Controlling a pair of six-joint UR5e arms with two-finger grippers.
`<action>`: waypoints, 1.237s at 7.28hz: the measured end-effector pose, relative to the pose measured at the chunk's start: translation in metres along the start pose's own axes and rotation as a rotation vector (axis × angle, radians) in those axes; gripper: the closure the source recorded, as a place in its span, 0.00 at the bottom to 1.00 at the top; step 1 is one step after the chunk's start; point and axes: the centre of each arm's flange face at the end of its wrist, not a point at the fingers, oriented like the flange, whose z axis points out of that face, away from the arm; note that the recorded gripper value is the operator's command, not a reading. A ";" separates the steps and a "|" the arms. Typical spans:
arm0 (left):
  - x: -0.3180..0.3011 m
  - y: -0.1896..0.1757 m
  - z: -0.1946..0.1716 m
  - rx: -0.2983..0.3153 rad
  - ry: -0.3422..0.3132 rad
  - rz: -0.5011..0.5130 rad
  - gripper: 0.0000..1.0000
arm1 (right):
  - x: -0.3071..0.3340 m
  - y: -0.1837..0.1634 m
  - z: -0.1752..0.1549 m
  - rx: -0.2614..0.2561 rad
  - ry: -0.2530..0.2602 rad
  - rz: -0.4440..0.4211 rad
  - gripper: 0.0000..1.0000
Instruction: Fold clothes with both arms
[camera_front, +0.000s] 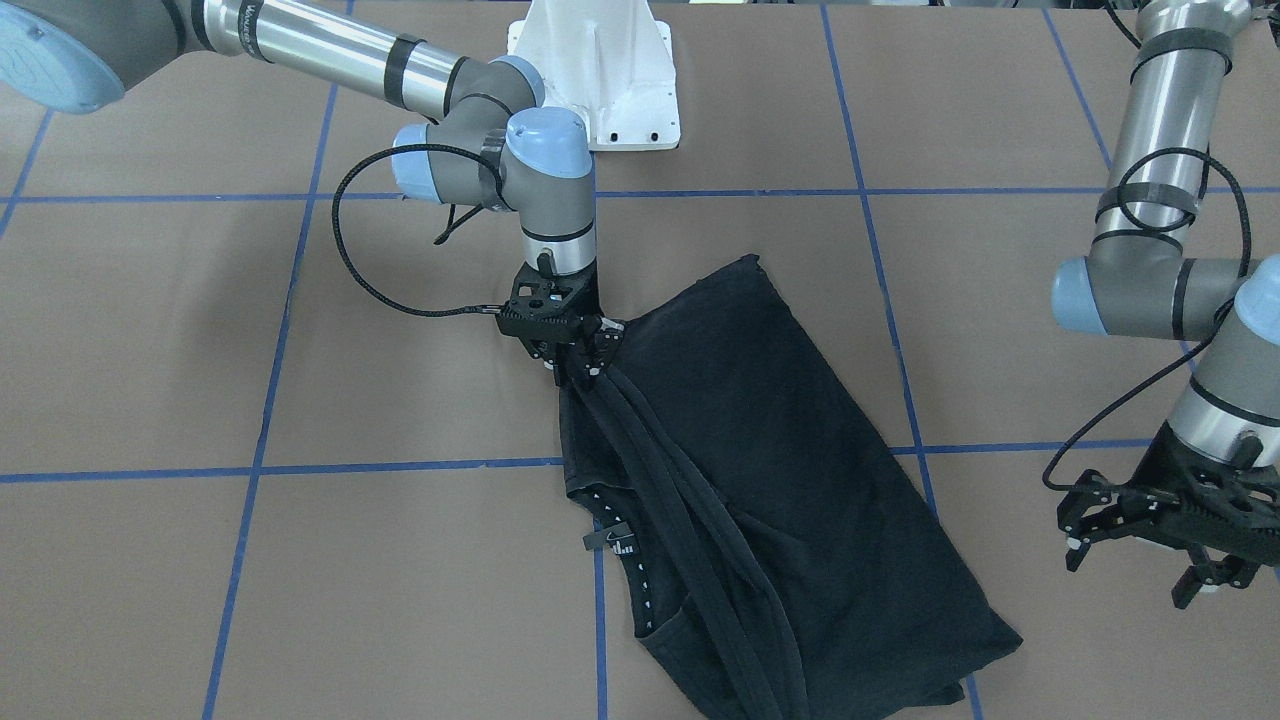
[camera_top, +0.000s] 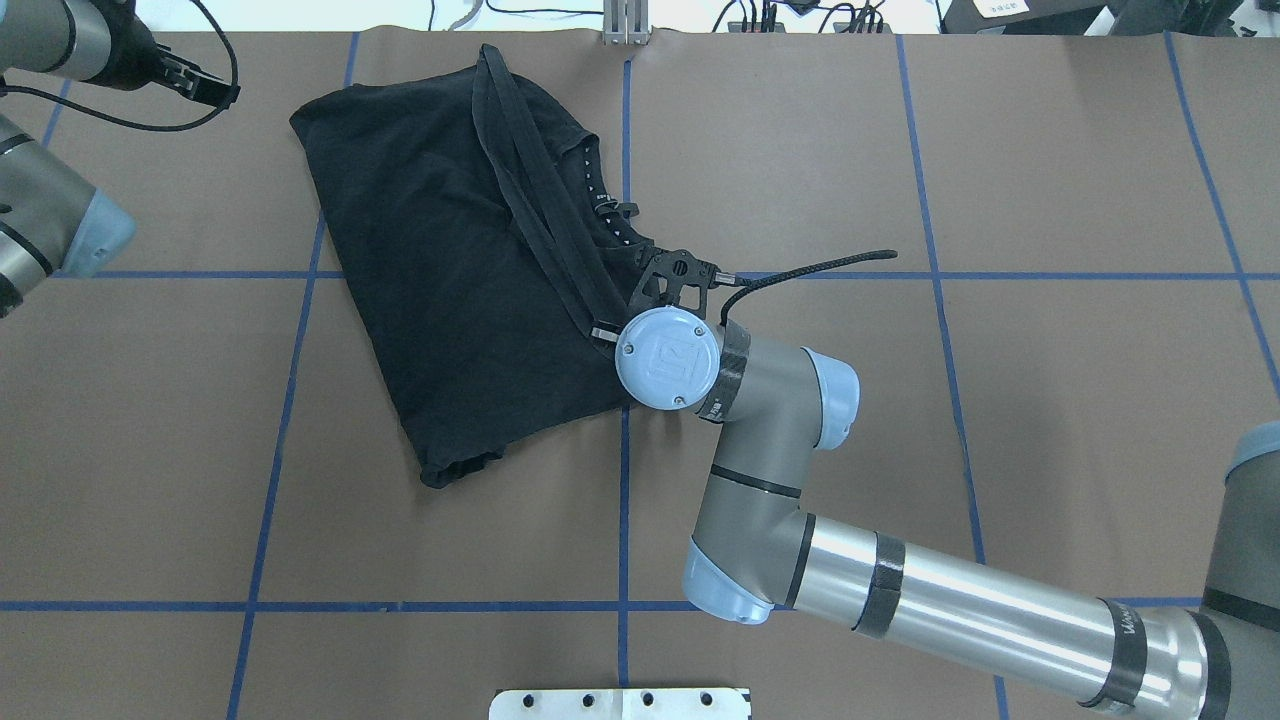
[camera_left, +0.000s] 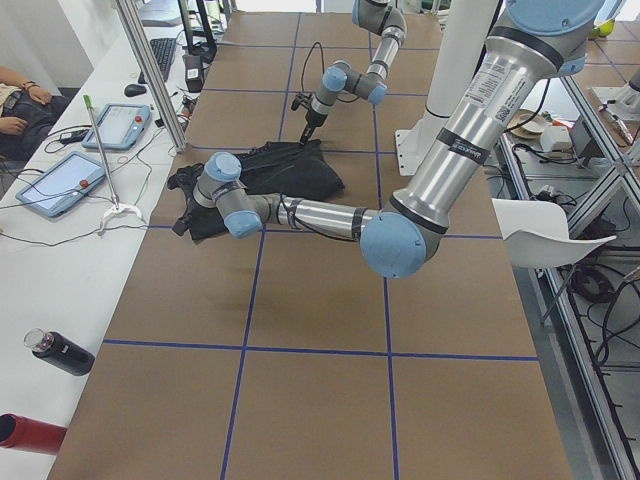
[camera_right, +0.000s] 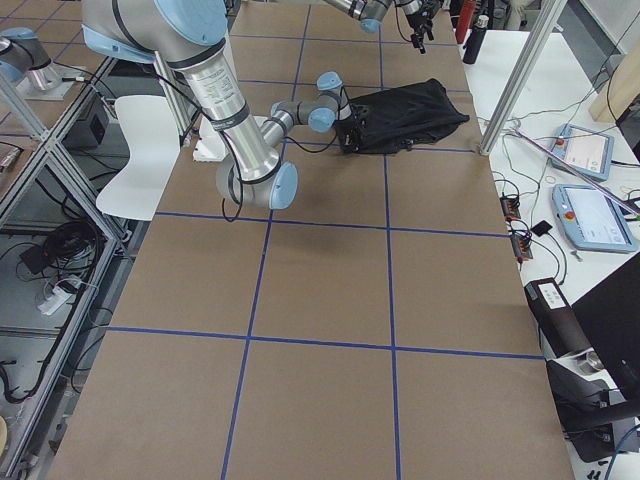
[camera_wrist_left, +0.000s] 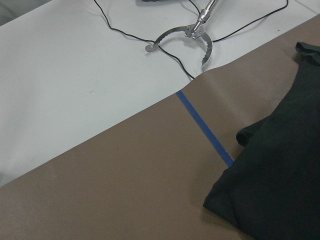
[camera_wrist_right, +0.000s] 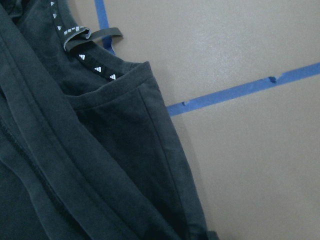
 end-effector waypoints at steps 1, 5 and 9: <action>0.000 0.002 -0.001 0.007 0.003 -0.008 0.00 | 0.000 0.001 0.000 -0.001 0.002 -0.005 0.84; -0.001 0.008 -0.001 0.019 0.009 -0.017 0.00 | 0.003 0.002 0.001 -0.002 0.006 -0.029 1.00; 0.000 0.008 -0.001 0.018 0.011 -0.027 0.00 | 0.044 0.013 -0.050 -0.009 -0.011 -0.053 1.00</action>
